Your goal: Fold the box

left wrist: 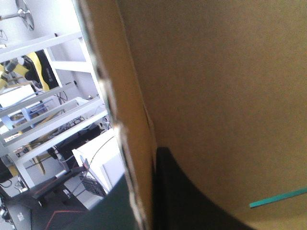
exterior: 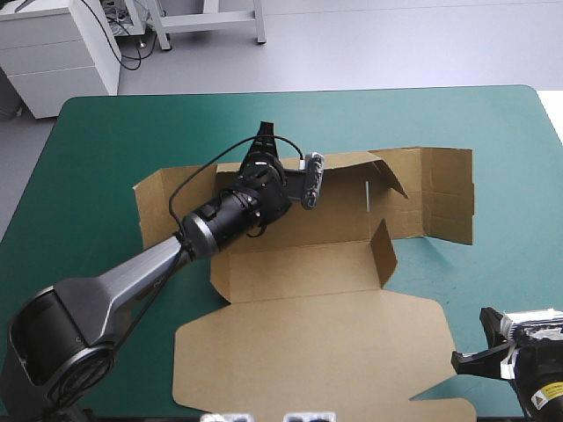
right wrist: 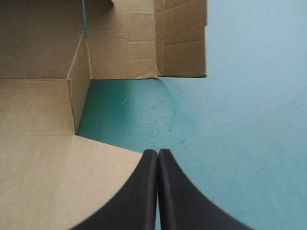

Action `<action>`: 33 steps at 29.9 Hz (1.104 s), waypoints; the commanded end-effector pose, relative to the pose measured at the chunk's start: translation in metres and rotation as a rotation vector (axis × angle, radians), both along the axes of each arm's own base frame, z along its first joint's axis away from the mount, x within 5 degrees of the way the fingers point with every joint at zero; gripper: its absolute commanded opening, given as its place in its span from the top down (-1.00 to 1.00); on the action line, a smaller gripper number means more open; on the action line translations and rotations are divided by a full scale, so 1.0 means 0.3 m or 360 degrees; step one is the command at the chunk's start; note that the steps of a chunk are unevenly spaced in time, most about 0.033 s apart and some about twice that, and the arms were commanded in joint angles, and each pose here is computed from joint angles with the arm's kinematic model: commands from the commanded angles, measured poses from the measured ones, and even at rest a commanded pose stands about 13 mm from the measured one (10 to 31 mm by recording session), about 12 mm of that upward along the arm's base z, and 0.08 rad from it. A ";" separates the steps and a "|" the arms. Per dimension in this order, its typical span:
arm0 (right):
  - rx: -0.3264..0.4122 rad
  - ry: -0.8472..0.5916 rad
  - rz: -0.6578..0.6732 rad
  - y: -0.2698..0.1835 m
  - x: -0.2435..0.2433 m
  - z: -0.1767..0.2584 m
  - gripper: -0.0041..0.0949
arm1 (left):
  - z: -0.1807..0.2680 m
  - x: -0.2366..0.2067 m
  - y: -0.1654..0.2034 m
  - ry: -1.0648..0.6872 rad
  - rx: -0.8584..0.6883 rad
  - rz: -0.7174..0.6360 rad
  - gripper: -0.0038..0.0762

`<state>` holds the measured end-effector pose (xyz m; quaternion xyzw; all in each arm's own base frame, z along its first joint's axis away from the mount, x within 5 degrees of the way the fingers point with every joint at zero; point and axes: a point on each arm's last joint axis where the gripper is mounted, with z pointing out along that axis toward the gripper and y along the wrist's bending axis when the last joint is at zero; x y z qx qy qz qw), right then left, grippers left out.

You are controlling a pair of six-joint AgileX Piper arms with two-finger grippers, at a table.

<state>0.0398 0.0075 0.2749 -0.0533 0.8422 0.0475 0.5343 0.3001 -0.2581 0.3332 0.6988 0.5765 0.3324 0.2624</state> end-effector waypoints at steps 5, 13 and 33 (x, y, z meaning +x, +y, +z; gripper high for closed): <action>0.0023 -0.0141 -0.0011 0.000 0.006 0.051 0.95 | 0.024 -0.137 -0.046 -0.0295 -0.0099 -0.0175 0.92; 0.0028 -0.0140 -0.0021 -0.002 0.006 0.051 0.95 | -0.029 -0.220 -0.015 -0.0541 -0.0144 -0.0244 0.92; 0.0090 -0.0064 -0.0054 0.011 0.117 0.204 0.95 | -0.136 -0.309 0.016 -0.0916 -0.0347 -0.0217 0.92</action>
